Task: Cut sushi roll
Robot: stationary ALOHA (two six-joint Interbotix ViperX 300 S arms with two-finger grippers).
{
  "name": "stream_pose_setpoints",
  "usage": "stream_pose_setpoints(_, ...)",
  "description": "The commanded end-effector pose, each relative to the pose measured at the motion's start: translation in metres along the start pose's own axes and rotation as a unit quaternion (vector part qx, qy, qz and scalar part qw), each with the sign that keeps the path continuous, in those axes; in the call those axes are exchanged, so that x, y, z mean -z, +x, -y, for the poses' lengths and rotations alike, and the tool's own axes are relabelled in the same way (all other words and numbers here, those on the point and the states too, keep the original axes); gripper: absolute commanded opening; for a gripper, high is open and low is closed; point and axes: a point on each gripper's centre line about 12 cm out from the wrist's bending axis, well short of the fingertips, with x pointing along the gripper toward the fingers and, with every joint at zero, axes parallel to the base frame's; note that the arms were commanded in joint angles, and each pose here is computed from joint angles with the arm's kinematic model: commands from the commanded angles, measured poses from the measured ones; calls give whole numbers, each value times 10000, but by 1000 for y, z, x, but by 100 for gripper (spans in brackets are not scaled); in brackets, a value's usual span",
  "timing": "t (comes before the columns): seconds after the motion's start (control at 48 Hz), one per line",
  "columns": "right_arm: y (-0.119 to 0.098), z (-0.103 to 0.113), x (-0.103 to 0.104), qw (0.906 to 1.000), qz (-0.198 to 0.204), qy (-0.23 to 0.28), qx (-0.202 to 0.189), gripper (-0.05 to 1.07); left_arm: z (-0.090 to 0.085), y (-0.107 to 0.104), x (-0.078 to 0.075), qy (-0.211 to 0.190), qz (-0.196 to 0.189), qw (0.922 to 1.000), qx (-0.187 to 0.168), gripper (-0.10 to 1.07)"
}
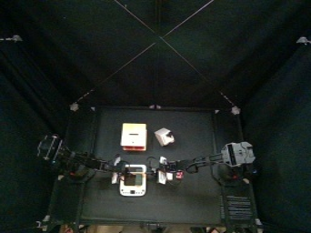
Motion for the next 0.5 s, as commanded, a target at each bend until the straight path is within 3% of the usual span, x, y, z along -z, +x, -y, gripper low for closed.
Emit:
stream_pose_setpoints(0.0,-5,3,-16,9998,214,28,8,52,-3,2,-8,-14,125,9999,-40,27)
stream_pose_setpoints(0.479,-14,16,-28,9992,385,36,115,52,-14,-3,-18,-41,337,9992,-187,27)
